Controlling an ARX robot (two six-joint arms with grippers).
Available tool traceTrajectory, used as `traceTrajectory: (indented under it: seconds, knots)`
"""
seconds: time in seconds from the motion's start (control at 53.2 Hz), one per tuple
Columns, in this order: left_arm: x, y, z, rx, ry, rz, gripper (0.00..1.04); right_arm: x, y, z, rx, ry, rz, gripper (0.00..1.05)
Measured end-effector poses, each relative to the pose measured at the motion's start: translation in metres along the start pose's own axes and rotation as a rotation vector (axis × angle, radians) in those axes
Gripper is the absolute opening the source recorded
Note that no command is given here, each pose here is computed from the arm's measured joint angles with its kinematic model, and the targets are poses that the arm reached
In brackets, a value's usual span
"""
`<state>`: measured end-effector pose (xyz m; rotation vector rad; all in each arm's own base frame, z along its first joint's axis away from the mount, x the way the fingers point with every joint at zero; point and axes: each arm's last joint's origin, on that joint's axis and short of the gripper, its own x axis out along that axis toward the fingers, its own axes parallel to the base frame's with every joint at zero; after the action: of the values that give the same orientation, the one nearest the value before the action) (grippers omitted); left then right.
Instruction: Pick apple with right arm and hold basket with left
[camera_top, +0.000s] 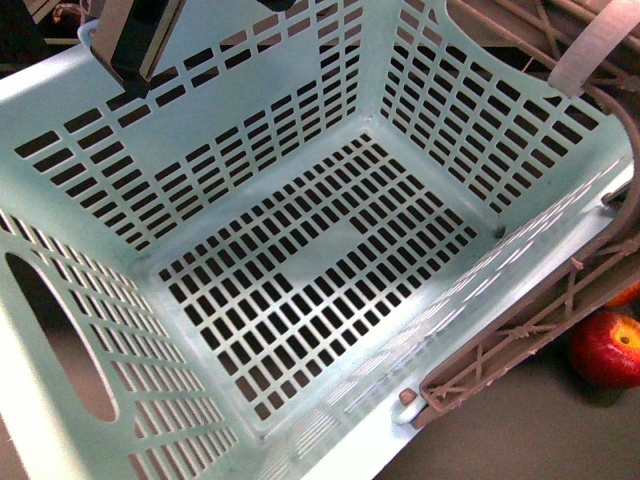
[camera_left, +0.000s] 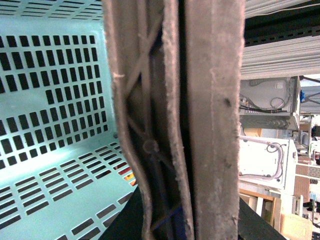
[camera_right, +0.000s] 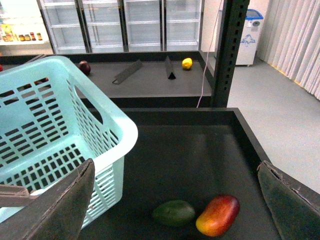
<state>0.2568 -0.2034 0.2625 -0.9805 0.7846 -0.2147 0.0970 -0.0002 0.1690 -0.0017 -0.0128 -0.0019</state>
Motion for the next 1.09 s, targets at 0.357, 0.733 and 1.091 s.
traceTrajectory:
  seconds: [0.357,0.733,1.091]
  knots:
    - [0.000,0.000,0.000,0.002,0.004,-0.003,0.17,0.018,-0.021,-0.018,0.071,0.542,-0.055,0.96]
    - [0.000,0.000,0.000,0.008,0.001,-0.001,0.17,0.106,-0.048,-0.092,-0.101,0.805,-0.018,0.96]
    - [0.000,0.000,0.000,0.008,-0.002,-0.001,0.17,0.158,-0.060,-0.164,-0.122,1.086,-0.048,0.96]
